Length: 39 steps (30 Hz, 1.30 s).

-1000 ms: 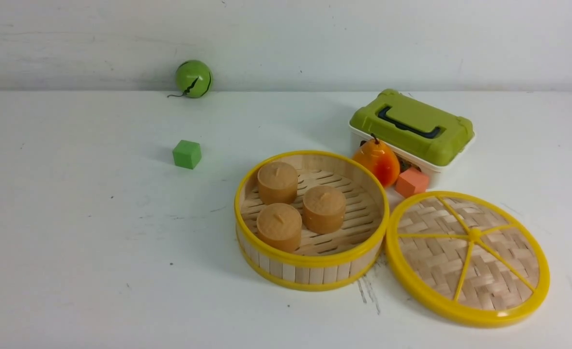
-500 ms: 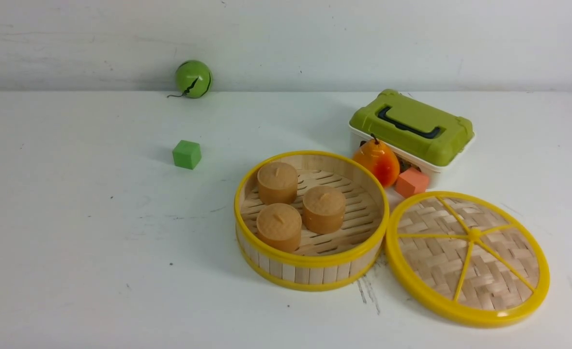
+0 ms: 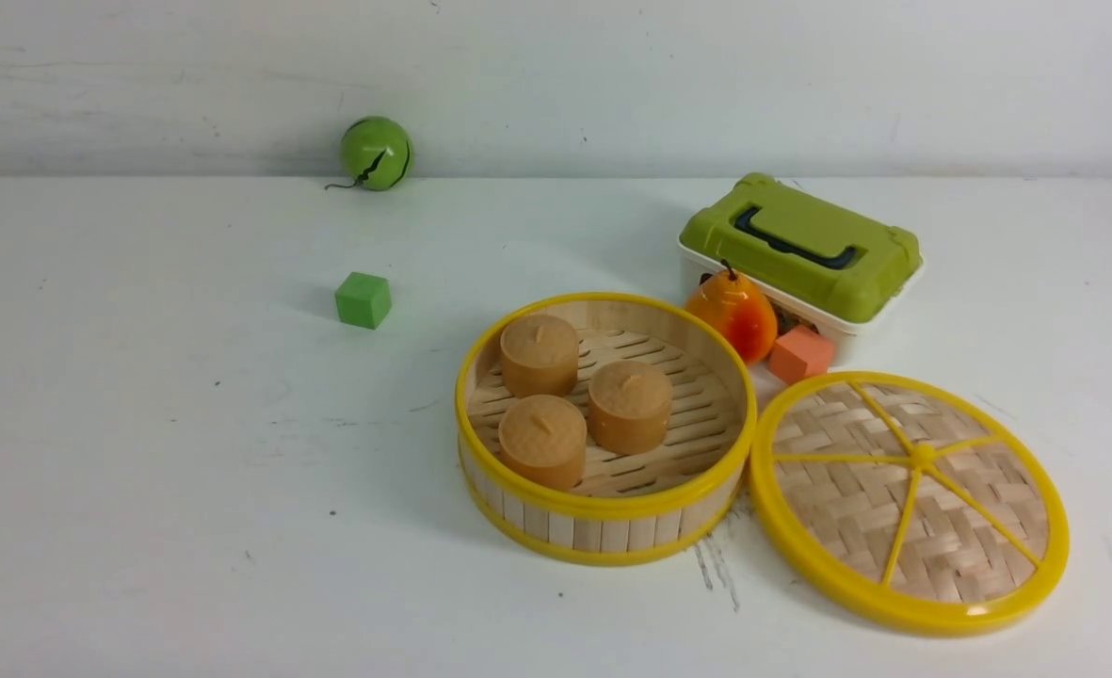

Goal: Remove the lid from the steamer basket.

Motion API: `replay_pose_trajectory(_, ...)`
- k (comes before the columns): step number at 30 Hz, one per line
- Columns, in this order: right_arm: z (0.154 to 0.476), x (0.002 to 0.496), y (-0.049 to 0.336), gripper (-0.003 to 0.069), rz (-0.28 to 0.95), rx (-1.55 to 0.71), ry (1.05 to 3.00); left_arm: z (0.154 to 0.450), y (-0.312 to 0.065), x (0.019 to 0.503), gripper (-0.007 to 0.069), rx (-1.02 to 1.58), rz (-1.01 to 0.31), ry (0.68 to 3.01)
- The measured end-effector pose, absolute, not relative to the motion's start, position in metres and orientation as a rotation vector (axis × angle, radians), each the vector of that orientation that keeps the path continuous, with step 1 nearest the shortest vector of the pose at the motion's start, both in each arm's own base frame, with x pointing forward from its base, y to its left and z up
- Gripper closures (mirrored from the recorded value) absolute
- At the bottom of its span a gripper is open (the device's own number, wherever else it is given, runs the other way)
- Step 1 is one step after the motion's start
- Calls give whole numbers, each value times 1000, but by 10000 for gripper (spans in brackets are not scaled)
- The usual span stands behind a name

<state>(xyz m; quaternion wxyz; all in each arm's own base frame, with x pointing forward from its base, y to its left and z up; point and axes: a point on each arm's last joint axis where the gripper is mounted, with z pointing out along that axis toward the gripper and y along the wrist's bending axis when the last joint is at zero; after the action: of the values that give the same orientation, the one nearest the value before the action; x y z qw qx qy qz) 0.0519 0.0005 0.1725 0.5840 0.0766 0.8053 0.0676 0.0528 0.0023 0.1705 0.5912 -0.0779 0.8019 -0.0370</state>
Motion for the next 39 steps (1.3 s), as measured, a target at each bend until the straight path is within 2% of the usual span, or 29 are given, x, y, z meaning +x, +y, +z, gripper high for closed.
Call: replay_pose_trajectory(39,172,52,1,645,158,180,1879,171,2,53,385,-181,-86,1866)
